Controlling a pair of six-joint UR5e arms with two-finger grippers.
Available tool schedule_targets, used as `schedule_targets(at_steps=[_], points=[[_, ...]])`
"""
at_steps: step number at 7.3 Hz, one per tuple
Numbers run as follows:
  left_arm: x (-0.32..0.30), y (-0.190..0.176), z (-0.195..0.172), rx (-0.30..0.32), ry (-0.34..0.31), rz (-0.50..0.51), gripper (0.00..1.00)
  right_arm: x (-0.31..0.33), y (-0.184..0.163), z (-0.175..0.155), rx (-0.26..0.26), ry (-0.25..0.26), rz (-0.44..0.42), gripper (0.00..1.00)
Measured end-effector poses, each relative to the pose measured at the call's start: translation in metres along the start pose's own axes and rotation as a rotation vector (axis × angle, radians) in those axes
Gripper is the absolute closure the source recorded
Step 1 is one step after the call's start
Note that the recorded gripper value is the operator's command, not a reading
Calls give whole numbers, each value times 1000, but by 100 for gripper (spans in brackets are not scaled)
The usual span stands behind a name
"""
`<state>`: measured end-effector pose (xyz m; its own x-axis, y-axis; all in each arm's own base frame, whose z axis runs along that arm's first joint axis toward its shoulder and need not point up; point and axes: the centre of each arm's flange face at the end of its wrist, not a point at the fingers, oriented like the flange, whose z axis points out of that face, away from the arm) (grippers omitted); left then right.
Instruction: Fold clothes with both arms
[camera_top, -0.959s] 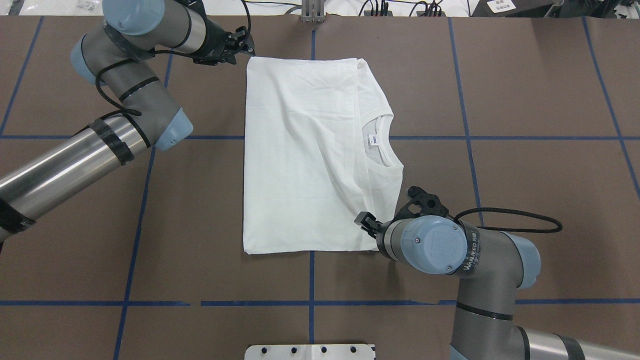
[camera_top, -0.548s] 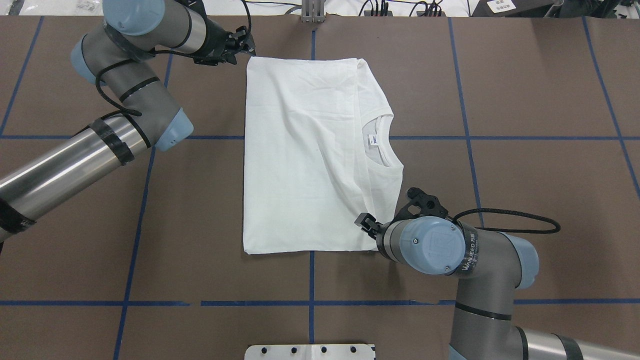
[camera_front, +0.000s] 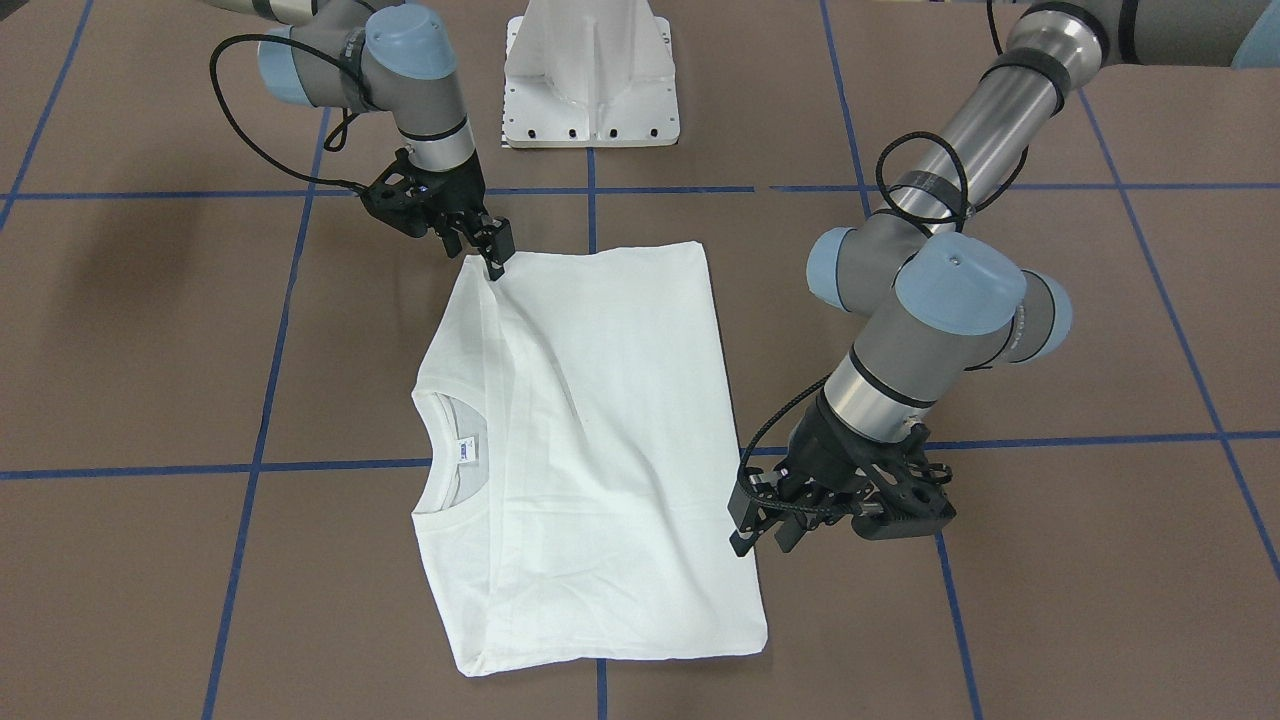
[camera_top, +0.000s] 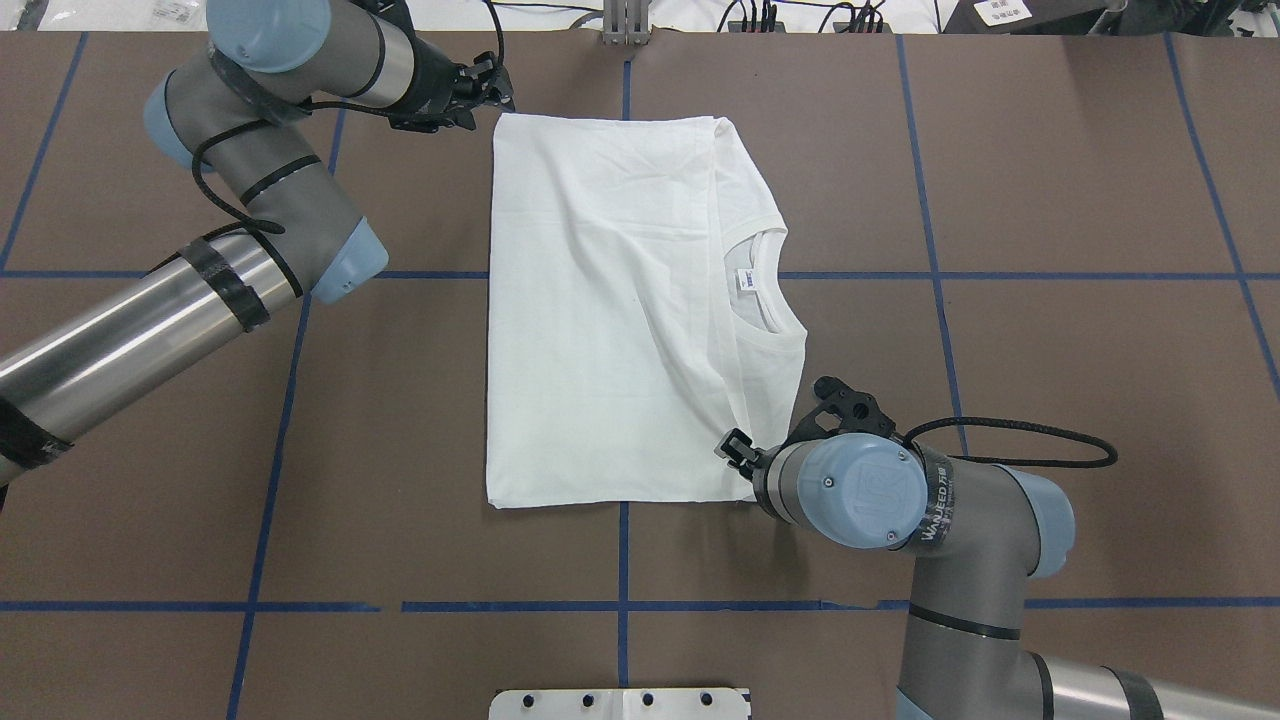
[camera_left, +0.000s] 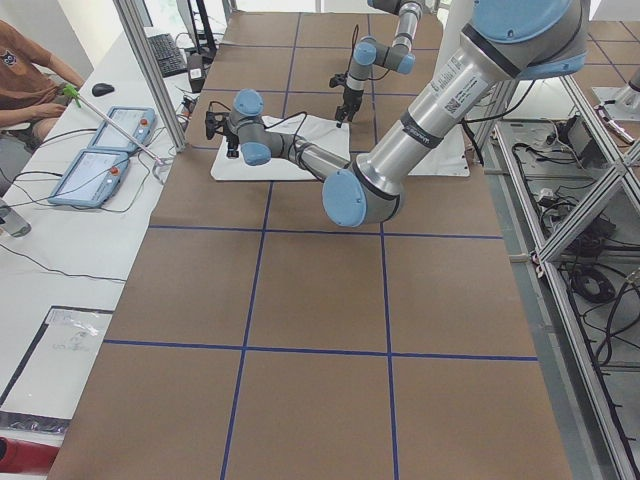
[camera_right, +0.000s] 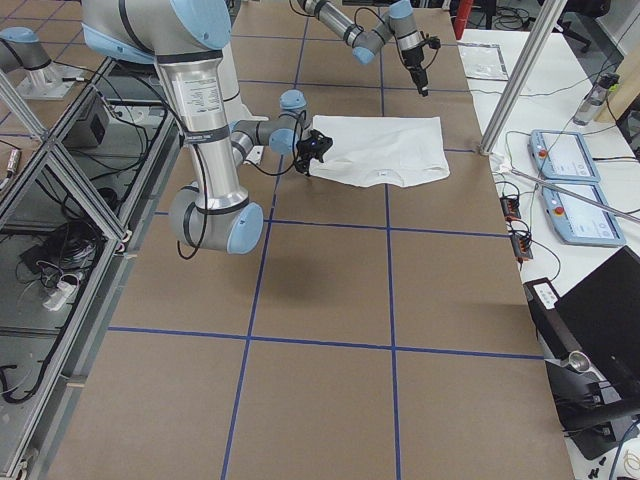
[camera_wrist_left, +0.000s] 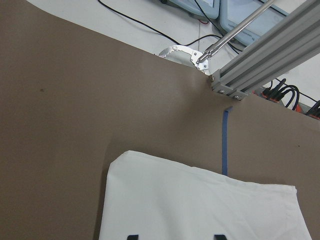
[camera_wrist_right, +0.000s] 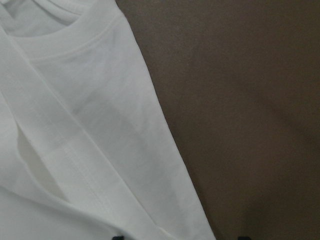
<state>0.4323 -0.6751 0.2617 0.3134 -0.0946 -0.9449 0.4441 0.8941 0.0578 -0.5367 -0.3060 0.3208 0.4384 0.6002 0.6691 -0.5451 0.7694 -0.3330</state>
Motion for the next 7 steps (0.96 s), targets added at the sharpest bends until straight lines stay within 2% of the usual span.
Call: schedule_targets(at_steps=[1, 2, 7], points=[[0, 0, 0, 0, 0, -1, 40, 1, 0, 1, 0, 3, 0, 81], [0, 1, -1, 0, 2, -1, 40, 1, 0, 1, -1, 4, 9, 100], [3, 3, -2, -2, 8, 1, 38, -1, 3, -6, -20, -5, 33, 100]])
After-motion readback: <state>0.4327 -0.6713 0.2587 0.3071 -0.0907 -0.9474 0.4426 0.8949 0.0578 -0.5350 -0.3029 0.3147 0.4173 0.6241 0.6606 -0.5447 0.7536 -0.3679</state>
